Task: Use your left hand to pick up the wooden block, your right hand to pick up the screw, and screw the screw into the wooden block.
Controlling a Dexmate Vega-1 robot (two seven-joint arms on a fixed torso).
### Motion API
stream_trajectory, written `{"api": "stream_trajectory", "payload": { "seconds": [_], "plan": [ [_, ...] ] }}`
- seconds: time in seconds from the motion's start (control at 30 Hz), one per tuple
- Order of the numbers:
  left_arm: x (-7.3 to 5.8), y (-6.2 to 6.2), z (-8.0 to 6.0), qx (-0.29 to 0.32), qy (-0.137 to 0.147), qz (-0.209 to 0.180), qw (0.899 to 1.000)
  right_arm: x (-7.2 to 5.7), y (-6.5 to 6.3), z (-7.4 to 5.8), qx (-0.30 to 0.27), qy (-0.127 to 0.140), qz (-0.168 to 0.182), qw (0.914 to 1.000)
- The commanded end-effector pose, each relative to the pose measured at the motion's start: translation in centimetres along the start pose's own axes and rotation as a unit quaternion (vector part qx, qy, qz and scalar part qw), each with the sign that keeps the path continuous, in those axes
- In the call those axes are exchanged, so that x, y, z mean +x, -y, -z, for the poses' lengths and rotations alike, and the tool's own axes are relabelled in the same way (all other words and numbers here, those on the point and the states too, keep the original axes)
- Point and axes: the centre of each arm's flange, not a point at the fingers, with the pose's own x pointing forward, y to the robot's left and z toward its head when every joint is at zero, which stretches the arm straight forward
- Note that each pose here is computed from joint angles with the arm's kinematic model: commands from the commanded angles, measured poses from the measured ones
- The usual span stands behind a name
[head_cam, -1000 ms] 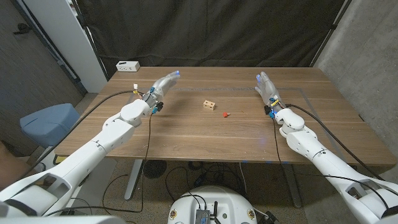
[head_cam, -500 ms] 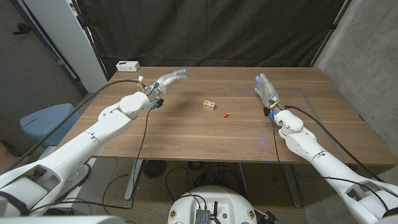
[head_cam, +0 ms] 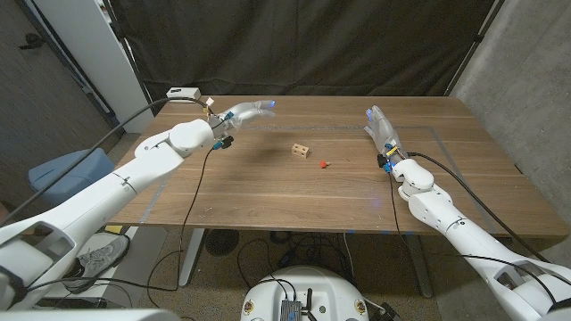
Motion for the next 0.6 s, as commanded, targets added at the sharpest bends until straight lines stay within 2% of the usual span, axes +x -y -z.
{"api": "stream_trajectory", "payload": {
  "seconds": [0.03, 0.6],
  "plan": [
    [0.8, -0.5, -2.0, 0.146, -0.031, 0.049, 0.988, -0.1, -0.3, 0.0, -0.001, 0.005, -0.005, 1.0000],
    [2.3, -1.0, -5.2, 0.268, -0.036, 0.073, 0.960, 0.0, -0.5, 0.3, 0.002, 0.003, 0.004, 1.0000]
  ]
}}
